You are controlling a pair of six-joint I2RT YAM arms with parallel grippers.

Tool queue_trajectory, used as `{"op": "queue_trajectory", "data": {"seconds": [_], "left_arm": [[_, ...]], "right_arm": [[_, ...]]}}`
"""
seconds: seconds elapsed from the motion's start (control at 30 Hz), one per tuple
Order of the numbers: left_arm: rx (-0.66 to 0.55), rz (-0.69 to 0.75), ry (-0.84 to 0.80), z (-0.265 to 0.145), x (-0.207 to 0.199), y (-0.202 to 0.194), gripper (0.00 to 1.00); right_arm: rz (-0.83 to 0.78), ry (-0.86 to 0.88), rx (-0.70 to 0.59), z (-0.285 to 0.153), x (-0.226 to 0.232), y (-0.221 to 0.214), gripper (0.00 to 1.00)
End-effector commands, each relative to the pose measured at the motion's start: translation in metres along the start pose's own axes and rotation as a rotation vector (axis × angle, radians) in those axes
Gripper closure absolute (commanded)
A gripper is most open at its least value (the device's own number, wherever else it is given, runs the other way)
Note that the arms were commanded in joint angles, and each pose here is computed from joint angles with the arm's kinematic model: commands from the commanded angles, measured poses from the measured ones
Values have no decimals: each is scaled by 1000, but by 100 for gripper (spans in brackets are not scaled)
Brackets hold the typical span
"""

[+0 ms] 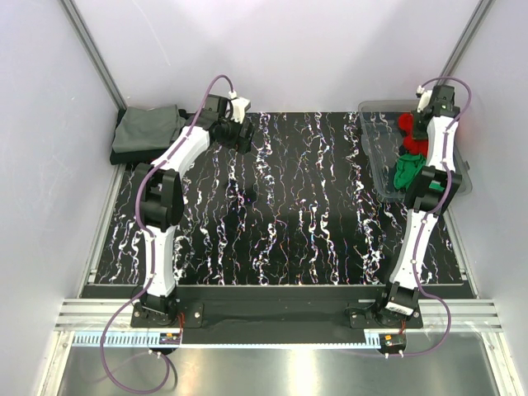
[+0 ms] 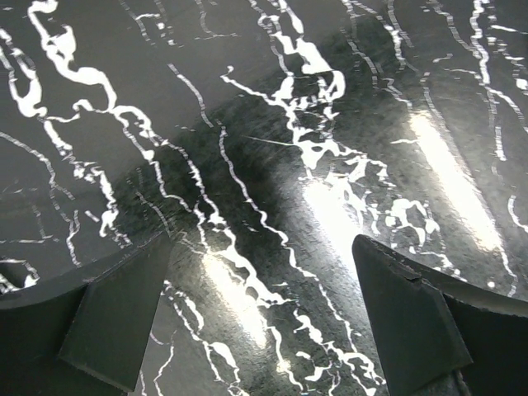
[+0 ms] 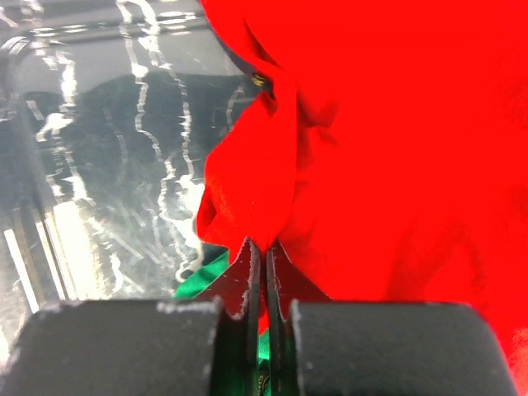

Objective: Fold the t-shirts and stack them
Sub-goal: Grab the tshirt from the pile, then move the tshirt to the center of the board

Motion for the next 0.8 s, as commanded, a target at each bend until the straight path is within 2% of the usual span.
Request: {"op": "queue_trajectory", "data": {"seconds": [0.0, 0.23, 0.37, 0.47, 0.63, 0.77], "left_arm": [[-70, 25, 90, -16, 6, 20, 1], [-109, -46, 114, -35, 28, 32, 1], [-97, -70, 28, -52, 39, 29, 1], [-81, -98, 24, -58, 45, 22, 1], [-33, -142, 79, -68, 56, 1, 1], [-10, -177, 187, -85, 63, -12, 1]], "right_arm": [[-61, 19, -256, -79, 7, 62, 100], [-262, 10, -570, -214, 46, 118, 100], [-328, 1, -732, -290, 68, 132, 100], [-384, 45, -844, -337, 94, 137, 100], [-475, 172, -985, -397, 144, 134, 100], [-539, 273, -1074, -434, 182, 127, 100]]}}
Point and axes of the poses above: each gripper's point midway between its finger pads, its own z axis out along the fingers, its own x axis along the line the jaws close on, y = z × x, the point moved 9 cm from there along -z, back along the fingers, and after that the axes turned 2 degrees about -z, right-handed, at the moved point
